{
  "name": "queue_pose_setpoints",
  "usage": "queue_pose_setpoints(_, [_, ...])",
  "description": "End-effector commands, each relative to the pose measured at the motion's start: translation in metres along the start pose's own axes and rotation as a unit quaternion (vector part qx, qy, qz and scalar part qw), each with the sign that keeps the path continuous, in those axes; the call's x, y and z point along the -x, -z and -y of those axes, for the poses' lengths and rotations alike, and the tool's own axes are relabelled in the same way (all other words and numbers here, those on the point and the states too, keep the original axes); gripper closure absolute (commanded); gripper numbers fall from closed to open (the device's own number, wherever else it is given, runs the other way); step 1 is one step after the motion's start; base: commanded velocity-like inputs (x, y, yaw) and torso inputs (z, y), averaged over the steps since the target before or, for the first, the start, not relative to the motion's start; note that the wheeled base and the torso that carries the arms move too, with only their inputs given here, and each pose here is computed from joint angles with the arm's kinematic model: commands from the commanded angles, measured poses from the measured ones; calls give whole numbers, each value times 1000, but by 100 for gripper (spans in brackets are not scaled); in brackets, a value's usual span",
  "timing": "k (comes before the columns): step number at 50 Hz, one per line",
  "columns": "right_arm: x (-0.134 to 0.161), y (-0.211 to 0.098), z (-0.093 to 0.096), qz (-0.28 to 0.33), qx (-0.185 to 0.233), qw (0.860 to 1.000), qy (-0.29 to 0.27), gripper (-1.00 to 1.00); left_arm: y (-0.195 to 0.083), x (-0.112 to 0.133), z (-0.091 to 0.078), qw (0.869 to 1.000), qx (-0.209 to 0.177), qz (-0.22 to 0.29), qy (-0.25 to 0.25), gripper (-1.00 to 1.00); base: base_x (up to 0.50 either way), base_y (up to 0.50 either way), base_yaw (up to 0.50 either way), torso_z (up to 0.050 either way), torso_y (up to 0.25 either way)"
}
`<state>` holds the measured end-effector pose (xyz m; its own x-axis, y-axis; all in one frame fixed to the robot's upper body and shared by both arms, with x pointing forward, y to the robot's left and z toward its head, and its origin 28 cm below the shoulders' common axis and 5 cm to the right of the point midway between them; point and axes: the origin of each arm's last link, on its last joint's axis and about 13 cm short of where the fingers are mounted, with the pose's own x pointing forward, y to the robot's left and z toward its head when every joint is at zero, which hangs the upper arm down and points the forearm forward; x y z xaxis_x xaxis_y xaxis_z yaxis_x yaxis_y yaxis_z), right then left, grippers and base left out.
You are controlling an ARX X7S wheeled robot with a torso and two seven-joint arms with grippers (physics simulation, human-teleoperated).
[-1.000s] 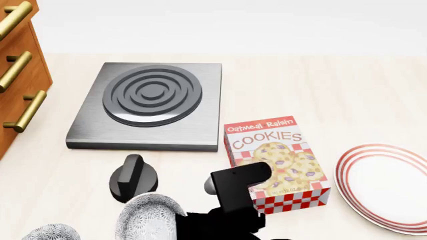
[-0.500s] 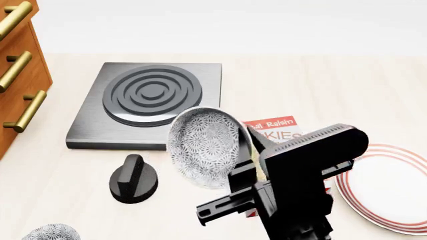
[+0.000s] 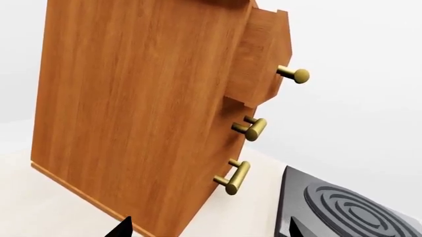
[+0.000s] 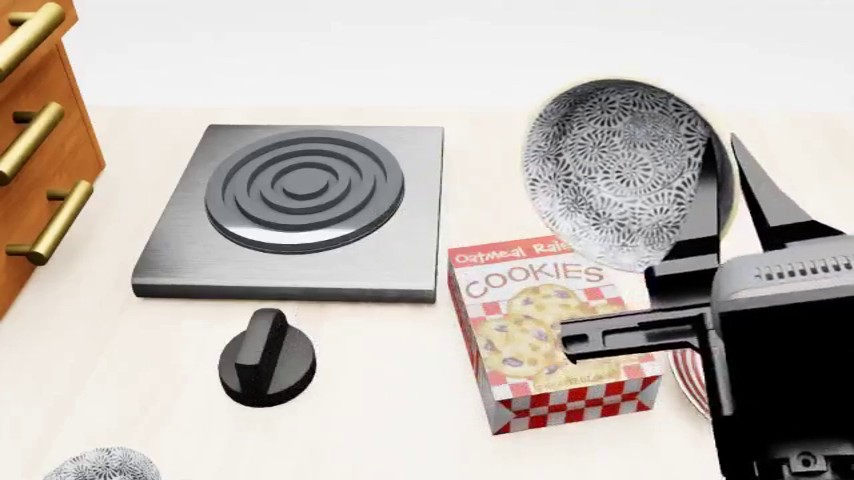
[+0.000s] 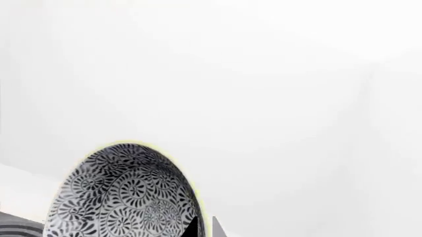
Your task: Pick the akita bowl from table center and place it on the plate.
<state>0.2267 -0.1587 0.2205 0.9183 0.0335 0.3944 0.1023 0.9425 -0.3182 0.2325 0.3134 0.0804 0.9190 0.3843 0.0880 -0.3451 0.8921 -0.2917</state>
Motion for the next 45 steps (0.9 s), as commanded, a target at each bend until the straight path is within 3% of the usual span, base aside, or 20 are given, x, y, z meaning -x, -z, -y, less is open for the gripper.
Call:
queue_pose_setpoints(1, [3,-15,26,13,-31,997,65,100,0,0,-1,1000,0,0,-1,-100,0,0,0,0,0])
queue_pose_setpoints(6, [3,-10,36,-31,-94,991,88,100,1,1,0,1000,0,0,0,-100,0,0,0,0,0])
queue_pose_setpoints(12, [3,1,49,-108,-170,970,137,100,1,0,0,1000,0,1,-1,-100,0,0,0,0,0])
queue_pose_setpoints(24, [2,6,59,-173,-226,946,152,100,1,-1,0,1000,-1,0,0,-100,0,0,0,0,1])
queue_pose_setpoints(29, [1,15,57,-197,-286,926,146,100,1,-1,0,1000,0,1,1,-100,0,0,0,0,0])
queue_pose_setpoints(33, [1,22,55,-227,-305,914,138,100,0,-1,0,1000,1,2,-1,-100,0,0,0,0,0])
queue_pose_setpoints(45, [0,22,54,-231,-299,916,136,100,1,-1,0,1000,1,2,-1,-100,0,0,0,0,0])
